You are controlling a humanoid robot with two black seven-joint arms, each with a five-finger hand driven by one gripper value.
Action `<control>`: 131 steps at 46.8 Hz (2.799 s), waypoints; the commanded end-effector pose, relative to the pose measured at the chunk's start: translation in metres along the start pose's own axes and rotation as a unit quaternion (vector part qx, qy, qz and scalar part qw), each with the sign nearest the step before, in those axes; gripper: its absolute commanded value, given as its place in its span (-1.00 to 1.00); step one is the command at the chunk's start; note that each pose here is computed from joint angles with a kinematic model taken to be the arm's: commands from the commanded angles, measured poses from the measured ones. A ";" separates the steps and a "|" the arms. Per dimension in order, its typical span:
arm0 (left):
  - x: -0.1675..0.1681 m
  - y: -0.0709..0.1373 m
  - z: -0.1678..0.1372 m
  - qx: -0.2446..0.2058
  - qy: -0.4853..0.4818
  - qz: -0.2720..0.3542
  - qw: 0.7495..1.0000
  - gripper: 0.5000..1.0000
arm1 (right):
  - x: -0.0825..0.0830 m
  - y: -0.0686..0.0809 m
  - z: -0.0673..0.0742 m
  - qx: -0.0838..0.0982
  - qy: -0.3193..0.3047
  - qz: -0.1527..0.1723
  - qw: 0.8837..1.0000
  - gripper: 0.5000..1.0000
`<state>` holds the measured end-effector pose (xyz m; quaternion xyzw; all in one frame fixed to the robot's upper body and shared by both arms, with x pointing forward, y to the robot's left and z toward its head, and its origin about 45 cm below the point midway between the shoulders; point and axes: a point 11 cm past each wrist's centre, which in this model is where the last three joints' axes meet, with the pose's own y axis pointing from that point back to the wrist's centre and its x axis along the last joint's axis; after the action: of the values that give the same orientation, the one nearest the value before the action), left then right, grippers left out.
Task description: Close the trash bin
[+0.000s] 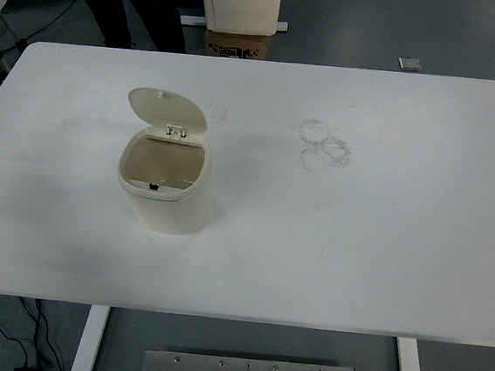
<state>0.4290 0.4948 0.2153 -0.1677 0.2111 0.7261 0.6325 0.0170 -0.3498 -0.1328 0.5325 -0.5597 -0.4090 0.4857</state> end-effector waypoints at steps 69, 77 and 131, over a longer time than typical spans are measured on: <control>-0.033 -0.013 0.012 0.009 -0.027 -0.031 0.999 1.00 | 0.000 0.000 0.000 0.000 0.000 0.000 1.000 0.97; -0.062 -0.023 0.020 0.032 -0.087 -0.060 0.994 1.00 | 0.000 0.000 0.000 0.000 0.000 0.000 1.000 0.97; -0.213 -0.004 0.035 0.159 -0.418 -0.290 0.846 1.00 | 0.000 0.000 0.000 0.000 0.000 0.000 1.000 0.97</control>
<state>0.4663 0.3381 0.3532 0.1836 -0.0112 0.4832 0.8560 0.0170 -0.3498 -0.1328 0.5324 -0.5596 -0.4091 0.4858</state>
